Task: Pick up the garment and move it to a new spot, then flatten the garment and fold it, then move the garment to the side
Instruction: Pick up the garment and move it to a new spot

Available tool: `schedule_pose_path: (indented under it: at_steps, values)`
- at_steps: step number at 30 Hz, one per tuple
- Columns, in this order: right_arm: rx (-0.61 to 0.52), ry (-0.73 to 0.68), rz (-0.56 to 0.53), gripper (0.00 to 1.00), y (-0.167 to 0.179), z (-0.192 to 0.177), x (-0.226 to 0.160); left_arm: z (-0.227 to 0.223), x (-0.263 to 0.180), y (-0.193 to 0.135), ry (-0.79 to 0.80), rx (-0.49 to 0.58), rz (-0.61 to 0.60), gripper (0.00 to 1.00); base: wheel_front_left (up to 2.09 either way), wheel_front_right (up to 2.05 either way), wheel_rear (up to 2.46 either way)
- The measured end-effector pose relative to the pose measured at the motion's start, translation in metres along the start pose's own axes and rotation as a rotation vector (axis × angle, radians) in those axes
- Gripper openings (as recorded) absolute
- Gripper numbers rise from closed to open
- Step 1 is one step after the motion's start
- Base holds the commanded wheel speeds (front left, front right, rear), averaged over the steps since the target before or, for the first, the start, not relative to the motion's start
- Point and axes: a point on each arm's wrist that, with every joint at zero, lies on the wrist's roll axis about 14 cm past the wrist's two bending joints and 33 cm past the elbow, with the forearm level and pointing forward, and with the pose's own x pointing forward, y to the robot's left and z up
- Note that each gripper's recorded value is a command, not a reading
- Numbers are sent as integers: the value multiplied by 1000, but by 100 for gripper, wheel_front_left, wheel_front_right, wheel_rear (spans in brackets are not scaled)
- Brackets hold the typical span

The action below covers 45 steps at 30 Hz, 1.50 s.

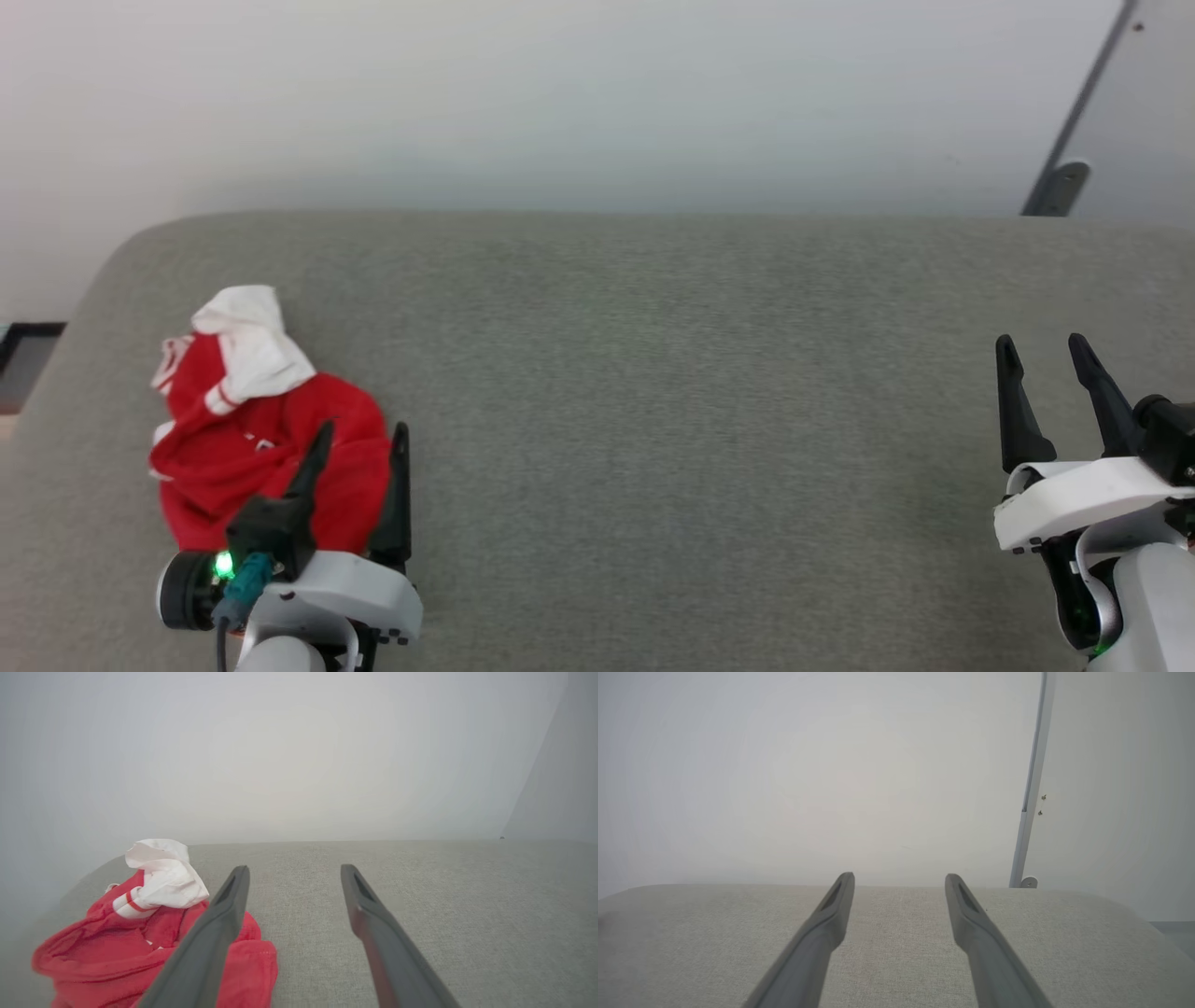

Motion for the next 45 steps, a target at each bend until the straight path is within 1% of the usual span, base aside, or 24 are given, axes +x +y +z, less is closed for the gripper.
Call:
schedule_pose_path:
  at_steps: [4,11,21,24,27,32,36,40,43,45]
  values:
    - [8,9,41,100,16,-6,7,0,-9,14,4,6,45,100,0,0,0]
    - [29,25,172,100,66,-16,26,-4,-39,54,25,12,177,100,0,0,0]
    - [72,63,421,100,171,-34,38,-6,-107,108,44,29,399,100,0,0,0]
    - [86,73,521,100,210,-37,34,-1,-132,127,31,29,495,100,0,0,0]
    - [110,61,619,100,251,-32,34,4,-156,142,18,24,581,100,0,0,0]
    - [129,85,737,100,292,-39,28,7,-180,156,14,27,680,100,0,0,0]
    - [140,105,787,100,309,-47,26,6,-189,159,18,13,723,100,0,0,0]
    - [152,113,794,100,311,-49,28,2,-190,156,32,7,719,100,0,0,0]
    - [154,104,767,100,302,-47,33,0,-178,149,40,9,662,100,0,0,0]
    - [152,112,734,100,289,-51,35,3,-159,143,37,31,589,100,0,0,0]
